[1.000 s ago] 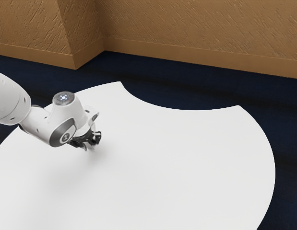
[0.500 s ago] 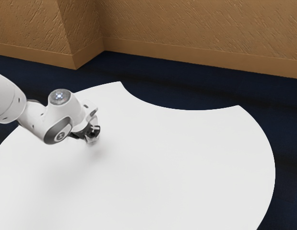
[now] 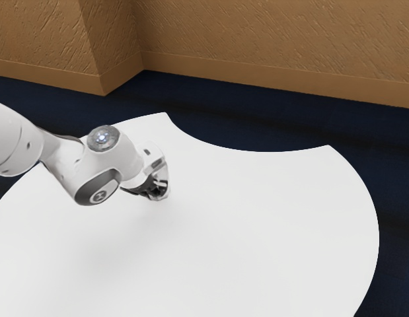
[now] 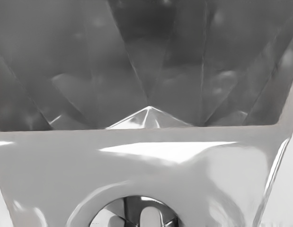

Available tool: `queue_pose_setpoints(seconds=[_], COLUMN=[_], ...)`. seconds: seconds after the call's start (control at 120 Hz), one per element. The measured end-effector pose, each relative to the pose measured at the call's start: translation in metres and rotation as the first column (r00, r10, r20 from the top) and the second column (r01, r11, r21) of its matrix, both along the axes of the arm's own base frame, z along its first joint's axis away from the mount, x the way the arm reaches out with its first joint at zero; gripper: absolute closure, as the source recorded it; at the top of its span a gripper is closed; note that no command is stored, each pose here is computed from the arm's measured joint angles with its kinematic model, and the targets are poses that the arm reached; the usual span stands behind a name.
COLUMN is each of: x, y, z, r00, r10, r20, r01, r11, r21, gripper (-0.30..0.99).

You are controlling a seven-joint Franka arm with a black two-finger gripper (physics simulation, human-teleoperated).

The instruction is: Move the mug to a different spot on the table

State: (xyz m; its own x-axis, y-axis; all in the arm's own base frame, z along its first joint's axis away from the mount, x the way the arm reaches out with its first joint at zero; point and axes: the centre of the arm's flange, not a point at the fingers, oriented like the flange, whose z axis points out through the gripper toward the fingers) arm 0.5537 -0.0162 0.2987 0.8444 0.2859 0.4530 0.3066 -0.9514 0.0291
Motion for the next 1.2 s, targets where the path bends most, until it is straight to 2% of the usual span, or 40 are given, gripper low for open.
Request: queue_pose_setpoints(seconds=[0.392,0.675,0.8,1.017,1.2], x=[-0.032,-0.028,-0.025,-0.002,0.0], y=[-0.087,-0.089,-0.088,-0.084,-0.079], z=[-0.004,-0.018,-0.023,-0.035,-0.042], r00=[0.986,0.97,0.968,0.966,0.967], r10=[-0.165,-0.238,-0.247,-0.255,-0.253], r20=[-0.028,-0.045,-0.051,-0.041,-0.043], r01=[0.165,0.24,0.25,0.258,0.256], r11=[0.986,0.969,0.966,0.963,0.963], r21=[-0.007,0.054,0.064,0.083,0.084], gripper=[0.7,0.7,0.7,0.7,0.7])
